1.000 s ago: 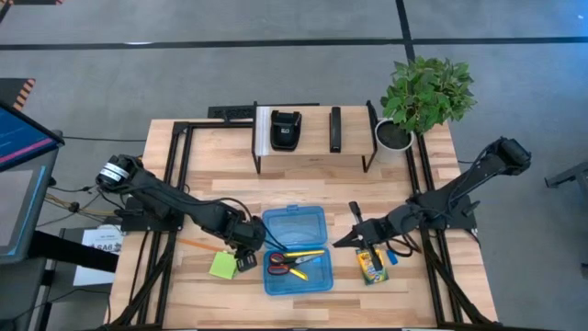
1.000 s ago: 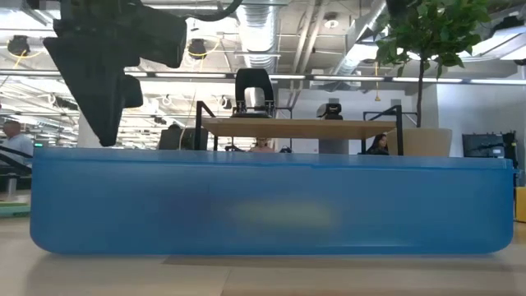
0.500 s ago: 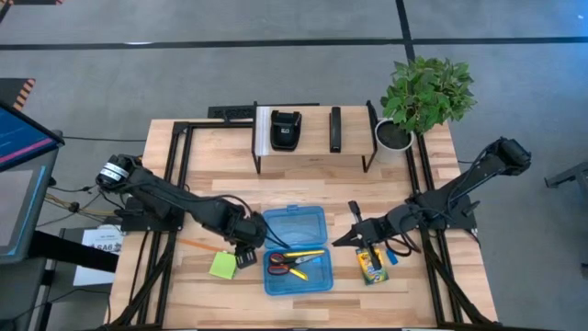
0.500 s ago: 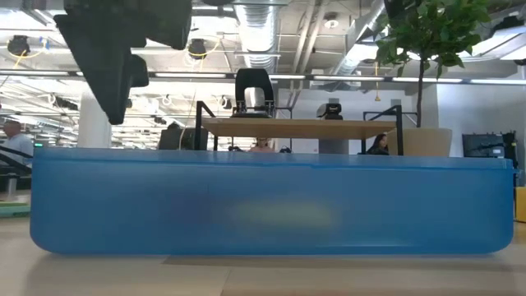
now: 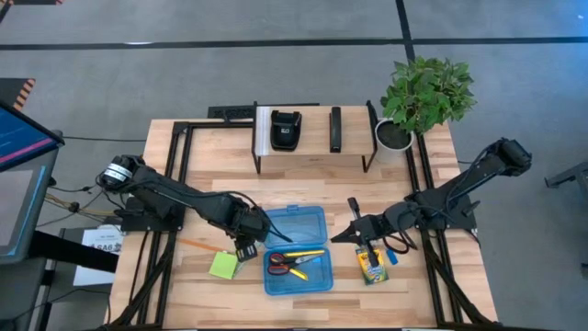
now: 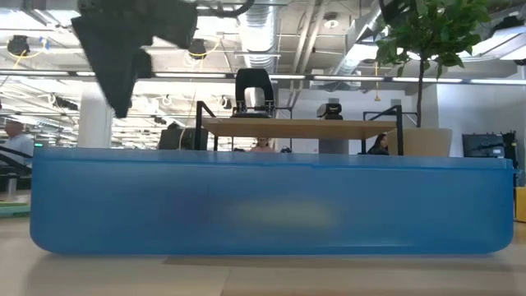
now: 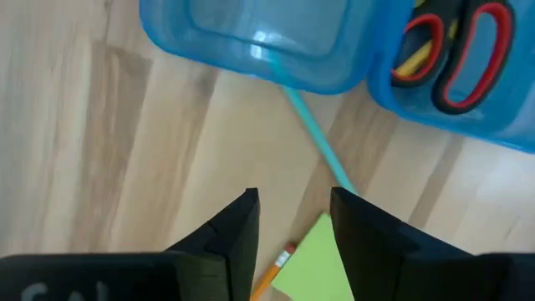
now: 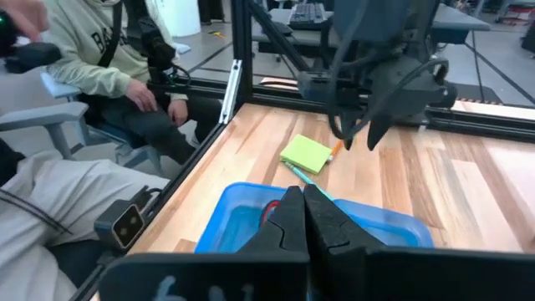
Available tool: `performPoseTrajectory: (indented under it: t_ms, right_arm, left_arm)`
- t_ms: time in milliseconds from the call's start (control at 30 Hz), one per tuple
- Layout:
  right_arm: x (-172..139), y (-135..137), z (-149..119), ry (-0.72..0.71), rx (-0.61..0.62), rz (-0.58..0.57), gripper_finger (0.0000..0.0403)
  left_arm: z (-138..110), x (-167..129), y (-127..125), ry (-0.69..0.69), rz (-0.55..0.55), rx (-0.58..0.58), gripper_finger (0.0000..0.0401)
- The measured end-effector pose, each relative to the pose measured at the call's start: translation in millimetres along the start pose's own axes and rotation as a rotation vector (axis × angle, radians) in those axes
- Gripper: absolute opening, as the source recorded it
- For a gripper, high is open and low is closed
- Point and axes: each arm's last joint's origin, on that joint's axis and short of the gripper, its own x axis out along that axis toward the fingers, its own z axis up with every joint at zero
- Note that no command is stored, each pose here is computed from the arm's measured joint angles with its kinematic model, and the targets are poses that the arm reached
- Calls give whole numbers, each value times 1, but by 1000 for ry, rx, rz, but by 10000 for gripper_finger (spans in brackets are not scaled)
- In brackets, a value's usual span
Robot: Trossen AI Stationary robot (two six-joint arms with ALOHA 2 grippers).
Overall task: Pack school essentials
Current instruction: Put the light blue pencil into the blue supply box
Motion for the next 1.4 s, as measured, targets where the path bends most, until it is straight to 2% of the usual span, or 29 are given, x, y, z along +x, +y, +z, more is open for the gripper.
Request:
performPoseTrajectory:
  t_ms: [233,500,633,1067,1300,1400]
  right_arm:
    - [0,2,-1,10,-2,7,0]
    - [-1,4,-3,24,-5,15,0]
    - [-1,4,-3,24,-5,15,0]
    - [-1,4,-3,24,-8,16,0]
    - [-1,4,-3,26,-8,17,0]
    - [-1,4,-3,27,-5,16,0]
  left_arm:
    - [6,10,-10,17,7,42,135]
    - [7,40,-23,102,-1,85,135]
    - [6,46,-28,106,-2,97,138]
    - [4,46,-33,71,27,92,237]
    - [7,59,-35,93,25,86,245]
    - [4,70,-34,138,57,94,245]
